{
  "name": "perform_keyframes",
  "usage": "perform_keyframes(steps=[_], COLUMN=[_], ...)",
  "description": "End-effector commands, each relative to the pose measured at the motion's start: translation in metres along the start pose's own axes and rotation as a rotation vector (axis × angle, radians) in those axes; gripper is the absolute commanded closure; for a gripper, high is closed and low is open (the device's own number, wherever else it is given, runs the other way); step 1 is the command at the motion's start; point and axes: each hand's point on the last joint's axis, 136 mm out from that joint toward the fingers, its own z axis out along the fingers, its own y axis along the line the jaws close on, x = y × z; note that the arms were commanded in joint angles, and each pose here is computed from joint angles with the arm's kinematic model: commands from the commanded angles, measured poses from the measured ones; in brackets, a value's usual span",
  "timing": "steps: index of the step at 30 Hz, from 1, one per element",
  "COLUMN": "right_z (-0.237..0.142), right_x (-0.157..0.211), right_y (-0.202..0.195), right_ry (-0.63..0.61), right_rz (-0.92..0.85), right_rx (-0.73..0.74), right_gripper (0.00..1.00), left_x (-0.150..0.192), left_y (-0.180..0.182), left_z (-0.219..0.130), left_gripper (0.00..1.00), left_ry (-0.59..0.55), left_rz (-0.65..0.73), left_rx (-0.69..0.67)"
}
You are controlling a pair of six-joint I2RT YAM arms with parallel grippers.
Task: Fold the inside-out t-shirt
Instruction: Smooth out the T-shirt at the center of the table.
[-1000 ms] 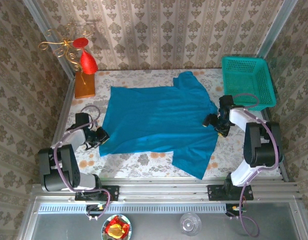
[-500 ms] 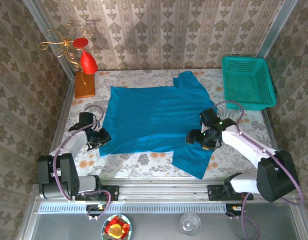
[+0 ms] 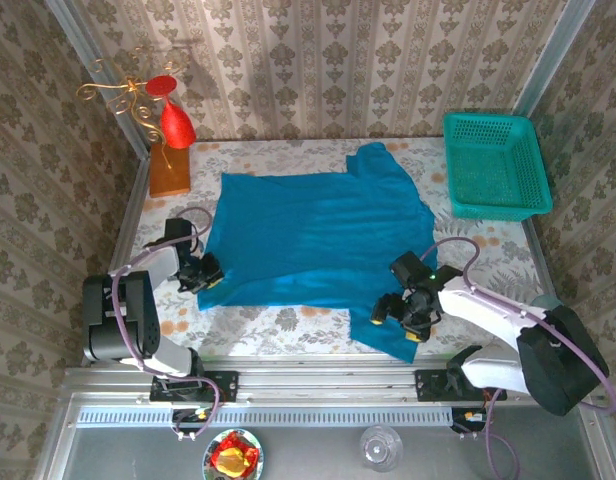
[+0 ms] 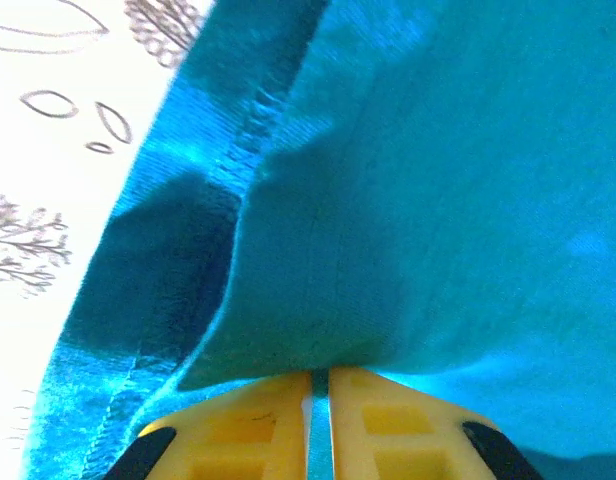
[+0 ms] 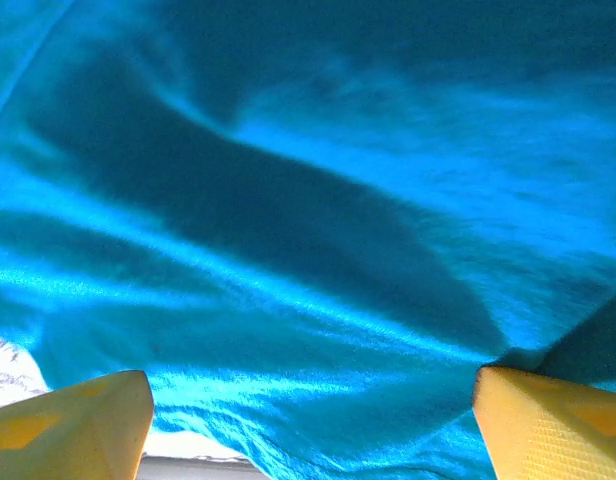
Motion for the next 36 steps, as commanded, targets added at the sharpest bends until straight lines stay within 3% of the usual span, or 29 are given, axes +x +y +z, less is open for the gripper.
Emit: perform_keyframes(steps=[1,7,14,22,26,30,36], right_z=[0.002,-0.012,-0.043,-0.045,-0.03,-0.01,0.003], right_x=[0.008,0.001,-0.016,-0.043,-0.053,-0.065,-0.075], right_y=[-0.043,-0.044,0.004,0.051,0.071,0.057,0.001], right_ry=[-0.039,-0.092,-0.146,-0.167,-0.132,-0.099,-0.061], right_rz=[0.133,0.166,0.04,-0.134,-0.183,-0.136,0.039], right_rx=[0.146,0.169,0.014,-0.09,-0.124,-0.072,0.01], right_gripper=[0.15,0.16,0.17,0.16,0.16,0.15,0.15], left_x=[-0.004,-0.002,0.001,0.002,-0.004,-0.01,-0.01], left_y=[0.011,0.004,0.007,0.023,0.018,0.01,-0.001], left_z=[-0.001,-0.013,-0.045,-0.034,-0.025,-0.021,-0.023], left_gripper=[0.86,0.86,0.84,0.81,0.79,0.76,0.73], left_ry=[-0.008,-0.017,-0.076,-0.046,-0.037,-0.058,-0.068], left_rz=[-0.022,-0.015,0.031,0.113,0.142,0.158,0.178], left_rx=[-0.033,-0.008,-0.071,-0.24,-0.243,-0.197,-0.133])
